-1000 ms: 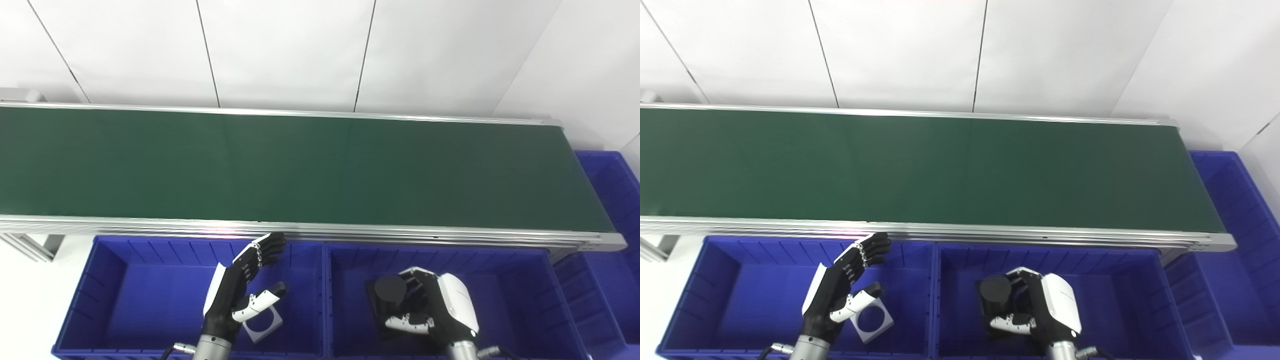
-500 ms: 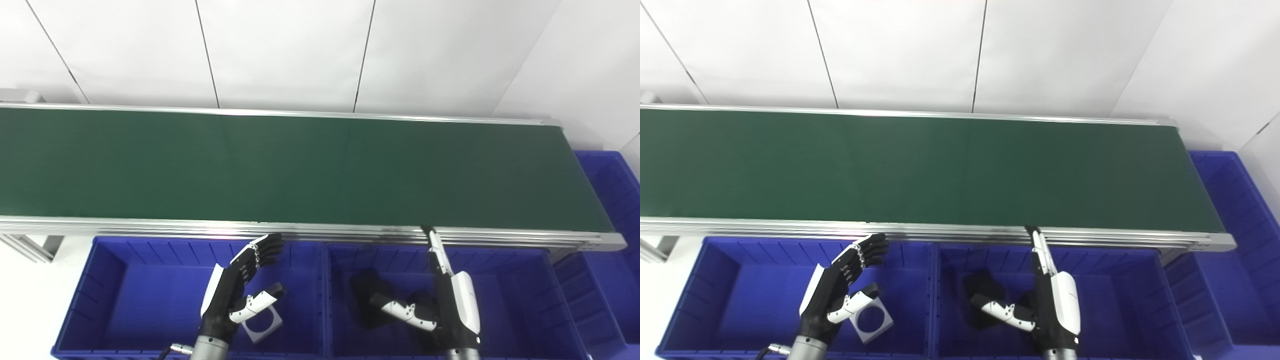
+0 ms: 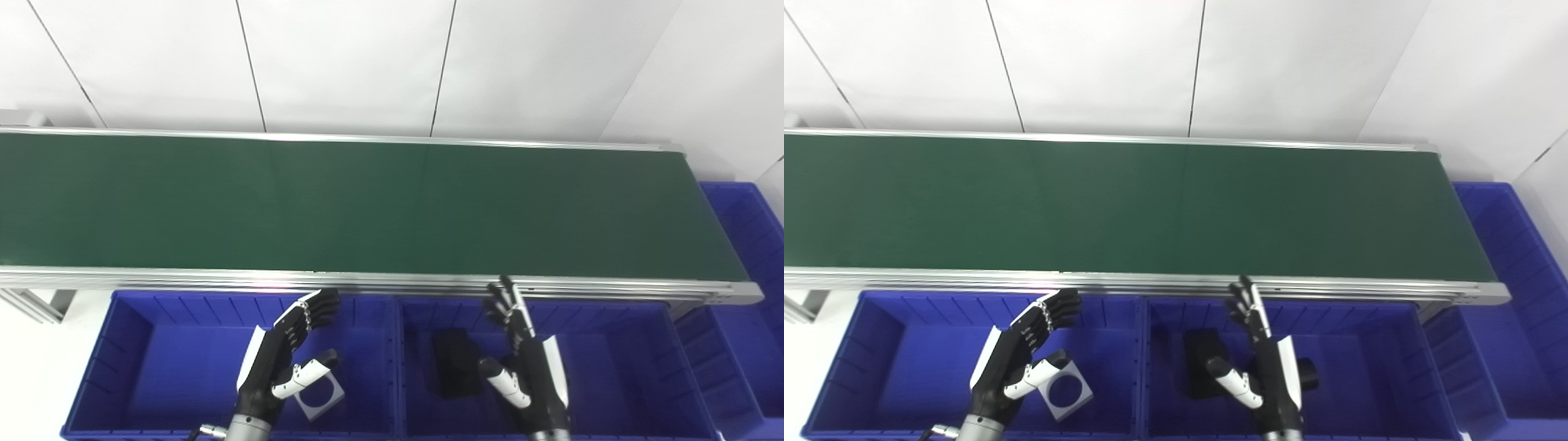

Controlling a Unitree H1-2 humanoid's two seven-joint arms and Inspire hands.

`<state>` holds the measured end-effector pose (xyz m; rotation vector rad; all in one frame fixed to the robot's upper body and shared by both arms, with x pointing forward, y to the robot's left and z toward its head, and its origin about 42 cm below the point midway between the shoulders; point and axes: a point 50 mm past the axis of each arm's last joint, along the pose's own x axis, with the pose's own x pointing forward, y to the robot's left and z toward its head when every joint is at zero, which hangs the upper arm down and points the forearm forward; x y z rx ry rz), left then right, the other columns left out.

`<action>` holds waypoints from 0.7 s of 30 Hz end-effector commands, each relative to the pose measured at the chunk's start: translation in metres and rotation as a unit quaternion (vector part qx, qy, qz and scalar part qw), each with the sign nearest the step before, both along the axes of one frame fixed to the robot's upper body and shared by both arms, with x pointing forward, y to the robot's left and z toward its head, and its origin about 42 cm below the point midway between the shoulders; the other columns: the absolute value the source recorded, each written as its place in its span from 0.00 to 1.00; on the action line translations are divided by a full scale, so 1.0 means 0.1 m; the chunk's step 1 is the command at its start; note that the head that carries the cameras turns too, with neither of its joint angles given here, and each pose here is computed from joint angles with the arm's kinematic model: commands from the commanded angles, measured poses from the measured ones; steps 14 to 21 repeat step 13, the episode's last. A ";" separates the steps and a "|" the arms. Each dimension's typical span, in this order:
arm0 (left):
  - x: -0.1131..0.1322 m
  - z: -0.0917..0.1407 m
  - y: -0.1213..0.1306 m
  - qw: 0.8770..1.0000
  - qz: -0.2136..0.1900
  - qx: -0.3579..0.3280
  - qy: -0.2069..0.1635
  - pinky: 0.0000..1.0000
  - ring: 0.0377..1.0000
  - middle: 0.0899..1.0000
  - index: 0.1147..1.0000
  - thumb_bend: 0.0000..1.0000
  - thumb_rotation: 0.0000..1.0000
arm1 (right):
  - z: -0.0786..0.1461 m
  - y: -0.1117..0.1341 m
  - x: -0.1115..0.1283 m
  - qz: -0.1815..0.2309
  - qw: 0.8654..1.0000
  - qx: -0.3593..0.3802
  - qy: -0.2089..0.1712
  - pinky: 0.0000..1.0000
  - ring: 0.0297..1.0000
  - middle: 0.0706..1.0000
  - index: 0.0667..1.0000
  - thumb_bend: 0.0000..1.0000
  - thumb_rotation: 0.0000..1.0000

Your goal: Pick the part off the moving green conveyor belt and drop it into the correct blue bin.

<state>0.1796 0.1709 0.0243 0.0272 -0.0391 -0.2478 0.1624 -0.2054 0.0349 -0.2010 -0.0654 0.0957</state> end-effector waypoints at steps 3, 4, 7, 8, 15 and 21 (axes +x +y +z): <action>0.02 0.09 -0.04 1.000 -0.008 -0.007 -0.027 0.76 0.78 0.78 0.76 0.73 0.62 | 0.11 0.02 0.01 0.037 0.999 0.013 -0.016 0.86 0.84 0.90 0.97 0.96 0.85; 0.02 0.09 -0.04 1.000 -0.008 -0.007 -0.027 0.77 0.79 0.78 0.76 0.74 0.63 | 0.12 0.03 0.01 0.039 0.999 0.013 -0.013 0.85 0.84 0.89 0.96 0.96 0.84; 0.01 0.09 -0.03 1.000 -0.010 -0.003 -0.028 0.78 0.80 0.79 0.77 0.73 0.63 | 0.11 0.08 0.00 0.036 0.999 0.022 -0.009 0.82 0.83 0.89 0.95 0.94 0.83; 0.01 0.09 -0.02 1.000 -0.012 0.000 -0.029 0.78 0.80 0.80 0.78 0.73 0.63 | 0.11 0.10 0.00 0.034 0.999 0.030 -0.009 0.82 0.84 0.89 0.95 0.94 0.82; 0.02 0.10 -0.01 0.999 -0.015 0.000 -0.030 0.78 0.81 0.81 0.79 0.73 0.63 | 0.14 0.17 -0.03 0.033 0.999 0.041 -0.001 0.87 0.87 0.92 0.98 0.89 0.82; 0.02 0.10 -0.01 0.999 -0.015 0.000 -0.030 0.78 0.81 0.81 0.79 0.73 0.63 | 0.14 0.17 -0.03 0.033 0.999 0.041 -0.001 0.87 0.87 0.92 0.98 0.89 0.82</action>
